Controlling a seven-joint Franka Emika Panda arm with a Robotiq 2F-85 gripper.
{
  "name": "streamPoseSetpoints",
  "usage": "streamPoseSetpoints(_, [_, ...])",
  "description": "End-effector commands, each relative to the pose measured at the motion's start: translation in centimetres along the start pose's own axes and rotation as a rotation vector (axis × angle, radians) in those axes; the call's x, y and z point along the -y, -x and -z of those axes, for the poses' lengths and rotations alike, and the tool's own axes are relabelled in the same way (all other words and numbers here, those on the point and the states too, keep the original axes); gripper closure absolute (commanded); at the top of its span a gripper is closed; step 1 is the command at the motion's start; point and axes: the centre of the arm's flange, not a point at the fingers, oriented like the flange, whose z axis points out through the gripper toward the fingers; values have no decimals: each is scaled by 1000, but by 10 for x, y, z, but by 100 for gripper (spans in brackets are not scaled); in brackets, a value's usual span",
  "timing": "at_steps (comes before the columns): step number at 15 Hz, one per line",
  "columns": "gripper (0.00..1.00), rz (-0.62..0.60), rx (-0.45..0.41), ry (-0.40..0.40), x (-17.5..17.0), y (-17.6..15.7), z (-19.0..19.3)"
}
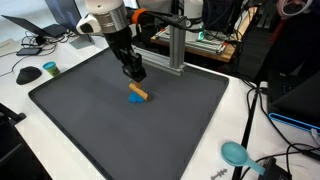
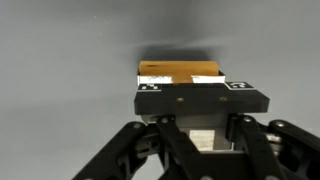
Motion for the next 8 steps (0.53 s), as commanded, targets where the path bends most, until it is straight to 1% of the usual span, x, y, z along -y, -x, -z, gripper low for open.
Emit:
streamPoseSetpoints(1, [78,14,87,-28,6,0,-46])
streamPoseSetpoints(8, [78,24,98,-29,6,1,-48])
